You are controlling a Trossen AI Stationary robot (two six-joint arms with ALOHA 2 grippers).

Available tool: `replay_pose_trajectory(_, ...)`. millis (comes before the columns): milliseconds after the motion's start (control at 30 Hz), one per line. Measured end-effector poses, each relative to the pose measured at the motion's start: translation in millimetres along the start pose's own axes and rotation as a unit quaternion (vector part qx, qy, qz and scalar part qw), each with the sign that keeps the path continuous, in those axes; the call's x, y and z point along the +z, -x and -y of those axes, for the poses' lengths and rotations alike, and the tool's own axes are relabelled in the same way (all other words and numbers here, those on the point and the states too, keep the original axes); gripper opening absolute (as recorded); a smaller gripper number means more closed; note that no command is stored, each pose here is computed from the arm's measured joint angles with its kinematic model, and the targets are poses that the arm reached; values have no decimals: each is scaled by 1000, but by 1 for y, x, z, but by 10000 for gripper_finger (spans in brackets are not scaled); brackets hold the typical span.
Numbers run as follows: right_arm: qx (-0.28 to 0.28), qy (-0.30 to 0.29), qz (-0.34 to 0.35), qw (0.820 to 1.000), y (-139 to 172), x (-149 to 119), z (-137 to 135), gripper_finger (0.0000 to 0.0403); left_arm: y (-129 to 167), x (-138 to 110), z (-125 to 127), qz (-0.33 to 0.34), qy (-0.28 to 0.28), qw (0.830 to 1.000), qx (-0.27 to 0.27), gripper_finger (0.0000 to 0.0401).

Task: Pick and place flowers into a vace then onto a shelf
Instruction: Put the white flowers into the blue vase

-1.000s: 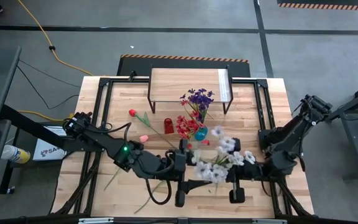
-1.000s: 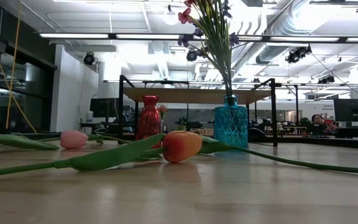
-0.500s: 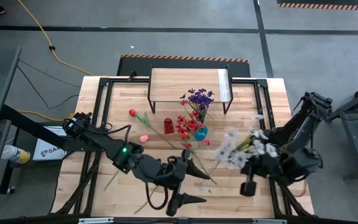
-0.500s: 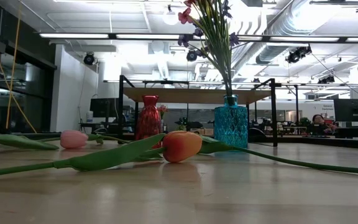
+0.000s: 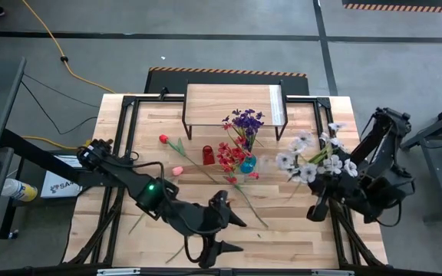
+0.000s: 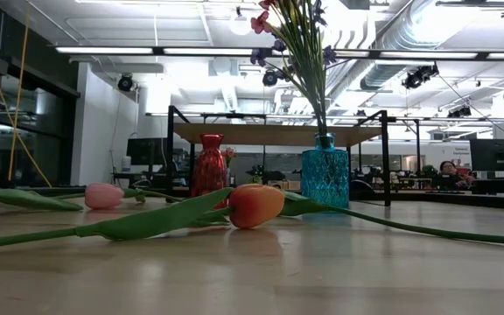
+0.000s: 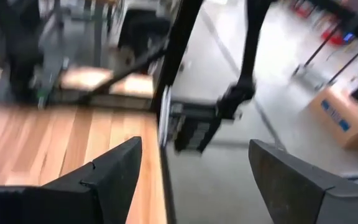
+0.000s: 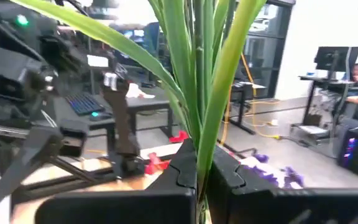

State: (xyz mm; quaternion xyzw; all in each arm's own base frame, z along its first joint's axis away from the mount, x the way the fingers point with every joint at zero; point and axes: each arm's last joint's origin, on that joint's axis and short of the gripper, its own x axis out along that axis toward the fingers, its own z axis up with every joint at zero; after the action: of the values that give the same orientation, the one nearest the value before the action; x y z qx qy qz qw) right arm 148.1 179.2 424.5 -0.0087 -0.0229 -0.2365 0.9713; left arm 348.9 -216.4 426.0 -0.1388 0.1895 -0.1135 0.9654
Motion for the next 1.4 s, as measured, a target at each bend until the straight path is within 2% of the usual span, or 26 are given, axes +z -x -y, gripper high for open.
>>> replay_pose_trajectory(133, -1, 24, -1, 1000, 0, 1, 11, 0, 6, -13, -8, -77, 32, 996, 40, 324)
replay_pose_trajectory(267, -18, 35, -10, 999, 1, -5, 30, 0, 14, -31, -17, -161, 70, 979, 101, 321)
replay_pose_trajectory(400, -10, -2, -4, 1000, 4, -15, 56, 0, 22, -44, -26, -224, 103, 954, 171, 315)
replay_pose_trajectory(533, 15, -45, 7, 999, 7, -37, 78, 0, 27, -54, -34, -243, 117, 932, 242, 308)
replay_pose_trajectory(633, 41, -103, 23, 994, 6, -59, 91, 0, 28, -61, -39, -248, 121, 918, 284, 303)
replay_pose_trajectory(733, 63, -156, 48, 984, 0, -83, 98, 0, 25, -68, -42, -249, 135, 911, 299, 300)
replay_pose_trajectory(967, 67, -213, 140, 965, -18, -123, 110, 0, 20, -83, -47, -259, 161, 895, 326, 298)
replay_pose_trajectory(1200, 38, -187, 173, 966, -41, -137, 115, 0, 16, -95, -50, -278, 175, 884, 333, 298)
replay_pose_trajectory(1400, -3, -167, 160, 973, -65, -150, 115, 0, 14, -104, -54, -290, 167, 877, 346, 298)
